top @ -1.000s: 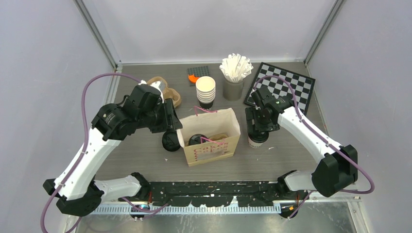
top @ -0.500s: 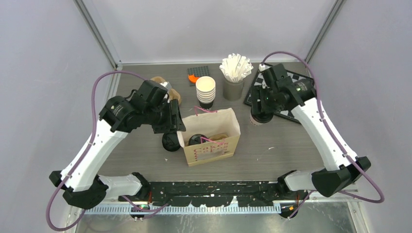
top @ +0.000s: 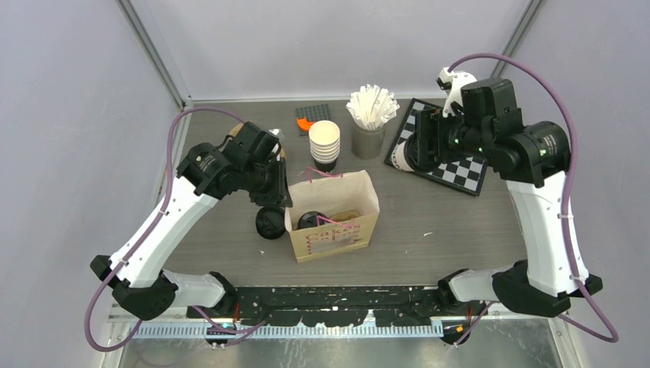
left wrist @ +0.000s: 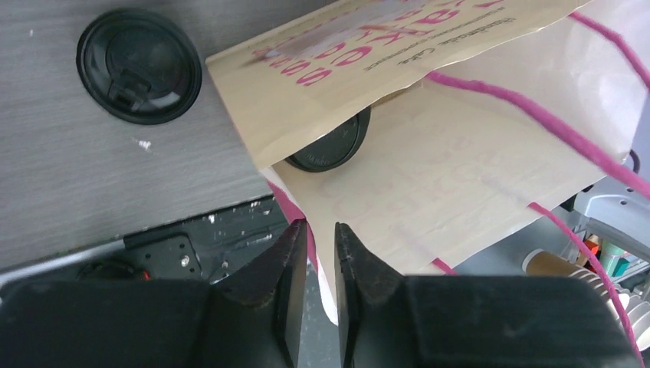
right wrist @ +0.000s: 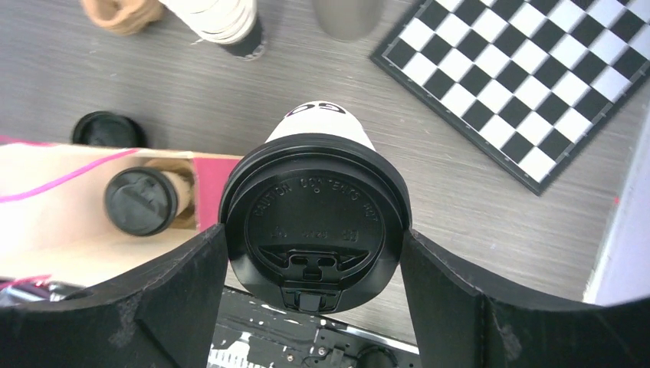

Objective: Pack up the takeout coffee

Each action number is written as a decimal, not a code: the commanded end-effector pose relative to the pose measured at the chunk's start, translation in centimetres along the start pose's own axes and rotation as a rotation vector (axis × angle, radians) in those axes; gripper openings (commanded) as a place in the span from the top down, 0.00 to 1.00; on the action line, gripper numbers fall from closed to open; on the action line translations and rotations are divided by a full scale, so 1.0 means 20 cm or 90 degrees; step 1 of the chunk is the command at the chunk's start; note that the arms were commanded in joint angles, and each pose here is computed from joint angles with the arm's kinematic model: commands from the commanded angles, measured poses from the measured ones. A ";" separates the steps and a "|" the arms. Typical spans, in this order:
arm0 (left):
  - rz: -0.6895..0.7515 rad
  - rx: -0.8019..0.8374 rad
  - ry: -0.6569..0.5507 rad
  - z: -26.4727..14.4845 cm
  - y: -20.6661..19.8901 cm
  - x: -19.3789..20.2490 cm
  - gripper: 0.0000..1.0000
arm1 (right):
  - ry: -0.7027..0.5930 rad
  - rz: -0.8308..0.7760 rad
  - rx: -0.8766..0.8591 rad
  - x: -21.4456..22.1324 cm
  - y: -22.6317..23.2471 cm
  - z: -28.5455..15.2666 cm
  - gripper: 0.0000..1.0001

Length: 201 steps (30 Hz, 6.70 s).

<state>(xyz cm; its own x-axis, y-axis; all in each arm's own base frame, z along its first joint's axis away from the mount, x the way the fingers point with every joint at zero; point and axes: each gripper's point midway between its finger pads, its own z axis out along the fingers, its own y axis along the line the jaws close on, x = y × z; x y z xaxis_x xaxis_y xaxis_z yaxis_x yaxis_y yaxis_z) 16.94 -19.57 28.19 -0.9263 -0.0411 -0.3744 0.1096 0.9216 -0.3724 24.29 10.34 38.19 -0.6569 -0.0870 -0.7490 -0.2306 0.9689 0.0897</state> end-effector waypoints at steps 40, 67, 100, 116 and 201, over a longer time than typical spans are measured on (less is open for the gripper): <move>0.005 0.067 -0.094 -0.16 -0.11 -0.23 0.60 | -0.025 -0.182 -0.307 0.20 0.57 -0.02 0.29; 0.019 0.010 -0.019 0.12 -0.02 -0.28 0.69 | -0.064 -0.369 -0.277 0.20 0.73 0.05 0.29; 0.166 0.234 -0.174 0.15 -0.31 -0.51 0.78 | -0.065 -0.552 -0.177 0.26 0.67 0.29 0.31; 0.025 0.189 -0.008 0.07 -0.14 -0.10 0.51 | -0.086 -0.590 -0.161 0.44 0.72 0.26 0.31; 0.291 0.297 -0.131 0.17 -0.12 0.02 0.64 | -0.166 -0.611 -0.179 0.53 0.89 0.26 0.31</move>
<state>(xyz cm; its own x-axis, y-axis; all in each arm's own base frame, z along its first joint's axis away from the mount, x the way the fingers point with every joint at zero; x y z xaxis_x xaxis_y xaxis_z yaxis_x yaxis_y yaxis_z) 18.96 -23.59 25.85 -0.6143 0.2219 -0.7572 0.7024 0.5911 -0.3966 17.21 26.92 27.56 0.0373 -0.7438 -0.6674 -0.7488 0.4215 -0.5116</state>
